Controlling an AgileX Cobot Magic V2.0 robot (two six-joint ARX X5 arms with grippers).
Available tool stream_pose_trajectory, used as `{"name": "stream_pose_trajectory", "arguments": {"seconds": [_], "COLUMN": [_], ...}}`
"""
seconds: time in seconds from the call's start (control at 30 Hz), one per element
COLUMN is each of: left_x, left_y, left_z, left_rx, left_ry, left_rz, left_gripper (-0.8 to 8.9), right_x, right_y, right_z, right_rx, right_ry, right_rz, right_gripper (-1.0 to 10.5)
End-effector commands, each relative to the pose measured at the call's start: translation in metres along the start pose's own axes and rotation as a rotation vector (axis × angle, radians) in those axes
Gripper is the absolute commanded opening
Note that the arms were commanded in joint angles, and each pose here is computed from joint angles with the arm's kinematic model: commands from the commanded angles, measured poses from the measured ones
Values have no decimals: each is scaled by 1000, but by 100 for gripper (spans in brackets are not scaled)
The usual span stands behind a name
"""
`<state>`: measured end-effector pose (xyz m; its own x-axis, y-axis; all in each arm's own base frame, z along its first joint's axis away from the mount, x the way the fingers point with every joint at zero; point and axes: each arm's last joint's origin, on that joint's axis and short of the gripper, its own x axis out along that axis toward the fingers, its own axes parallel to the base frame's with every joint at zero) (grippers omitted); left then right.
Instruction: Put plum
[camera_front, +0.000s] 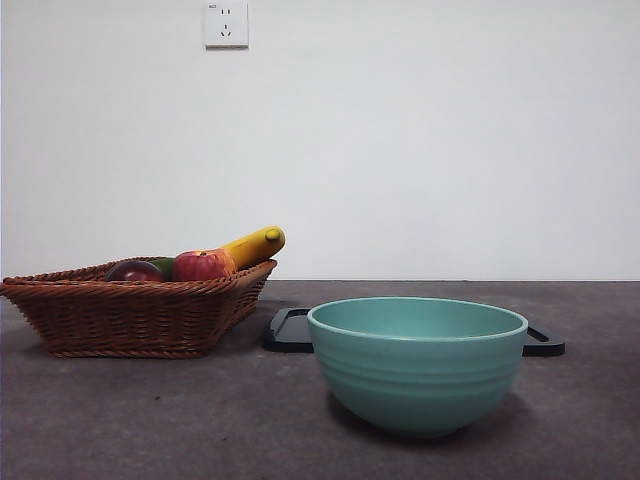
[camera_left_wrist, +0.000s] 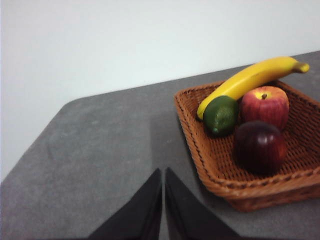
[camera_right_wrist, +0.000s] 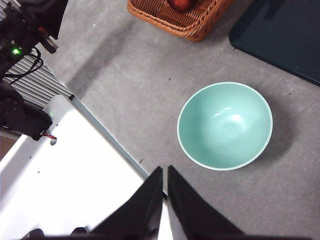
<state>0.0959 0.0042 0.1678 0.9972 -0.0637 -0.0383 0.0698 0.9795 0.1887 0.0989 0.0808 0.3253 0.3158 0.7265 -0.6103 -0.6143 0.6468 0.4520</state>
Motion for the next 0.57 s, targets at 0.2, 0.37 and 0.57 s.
{"name": "stream_pose_trajectory", "arguments": {"seconds": [0.2,0.37,0.57], "left_x": [0,0,0], "left_y": [-3,-3,-3], "left_z": [-16,-18,-18], "left_rx": [-27,-72,-72], "left_ry": [110,131,131], "left_rz": [-15,-16,-16], "left_gripper": [8,8,8], "right_x": [-2,-2,-2], "right_y": [3,3,3], "right_z": [4,4,4], "right_rx": [-28,-28,-28], "right_ry": [-16,-16,-15], "right_rz": [9,9,9], "right_gripper": [5,5,5]}}
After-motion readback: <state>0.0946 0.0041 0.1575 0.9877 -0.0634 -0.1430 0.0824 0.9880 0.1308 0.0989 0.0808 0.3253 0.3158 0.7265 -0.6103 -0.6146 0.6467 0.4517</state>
